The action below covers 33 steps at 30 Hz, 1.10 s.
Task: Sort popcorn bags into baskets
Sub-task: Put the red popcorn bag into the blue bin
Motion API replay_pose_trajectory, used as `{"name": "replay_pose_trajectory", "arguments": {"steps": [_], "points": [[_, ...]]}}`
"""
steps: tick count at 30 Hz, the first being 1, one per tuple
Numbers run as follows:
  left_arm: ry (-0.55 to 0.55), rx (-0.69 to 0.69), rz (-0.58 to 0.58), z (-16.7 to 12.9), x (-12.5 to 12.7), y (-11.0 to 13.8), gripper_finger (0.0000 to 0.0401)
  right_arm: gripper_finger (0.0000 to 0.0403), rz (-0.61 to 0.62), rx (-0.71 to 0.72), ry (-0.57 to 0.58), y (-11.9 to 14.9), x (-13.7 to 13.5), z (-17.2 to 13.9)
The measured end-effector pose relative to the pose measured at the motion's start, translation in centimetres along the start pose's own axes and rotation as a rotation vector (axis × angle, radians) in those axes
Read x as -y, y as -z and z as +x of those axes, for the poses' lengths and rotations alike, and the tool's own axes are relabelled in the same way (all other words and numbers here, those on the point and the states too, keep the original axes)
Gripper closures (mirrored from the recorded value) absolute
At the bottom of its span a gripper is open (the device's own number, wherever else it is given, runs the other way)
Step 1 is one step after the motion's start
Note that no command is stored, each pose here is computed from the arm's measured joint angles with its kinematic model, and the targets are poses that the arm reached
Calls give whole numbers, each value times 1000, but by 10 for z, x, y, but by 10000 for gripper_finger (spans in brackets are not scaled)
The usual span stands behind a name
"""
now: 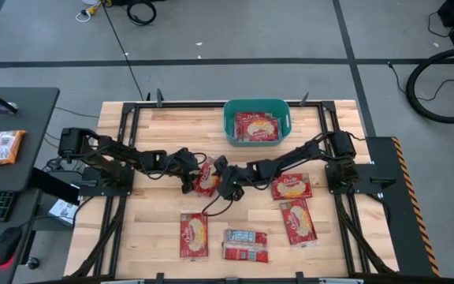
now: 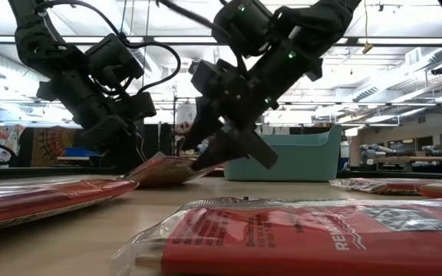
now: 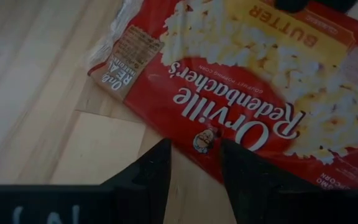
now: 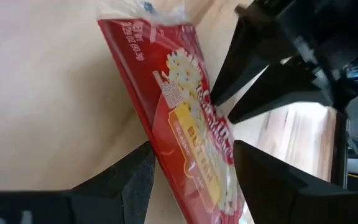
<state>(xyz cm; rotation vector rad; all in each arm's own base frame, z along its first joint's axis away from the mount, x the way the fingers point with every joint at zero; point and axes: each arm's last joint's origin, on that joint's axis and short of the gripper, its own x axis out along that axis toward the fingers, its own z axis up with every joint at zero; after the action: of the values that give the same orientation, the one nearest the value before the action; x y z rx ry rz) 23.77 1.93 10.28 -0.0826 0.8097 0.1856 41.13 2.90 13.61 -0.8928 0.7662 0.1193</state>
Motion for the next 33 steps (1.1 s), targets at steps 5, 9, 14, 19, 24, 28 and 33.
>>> {"name": "replay_pose_trajectory", "arguments": {"steps": [5,9,14,19,24,28,33], "points": [[0,5,0,0,0,0,260,199,-52,4,-2,6,0,9],[0,9,1,0,0,-1,260,219,-99,45,8,3,0,10],[0,7,10,0,0,0,260,279,-111,53,38,-2,-1,8],[2,21,45,-1,0,-2,260,365,-92,40,27,-4,-5,7],[10,104,48,-15,1,-14,260,379,-95,-24,79,-10,-10,1],[-10,171,63,-29,4,-19,260,361,-90,-92,105,-16,-11,-14],[-98,221,75,-42,4,-9,260,379,-41,-175,128,-21,-3,-47]]}}
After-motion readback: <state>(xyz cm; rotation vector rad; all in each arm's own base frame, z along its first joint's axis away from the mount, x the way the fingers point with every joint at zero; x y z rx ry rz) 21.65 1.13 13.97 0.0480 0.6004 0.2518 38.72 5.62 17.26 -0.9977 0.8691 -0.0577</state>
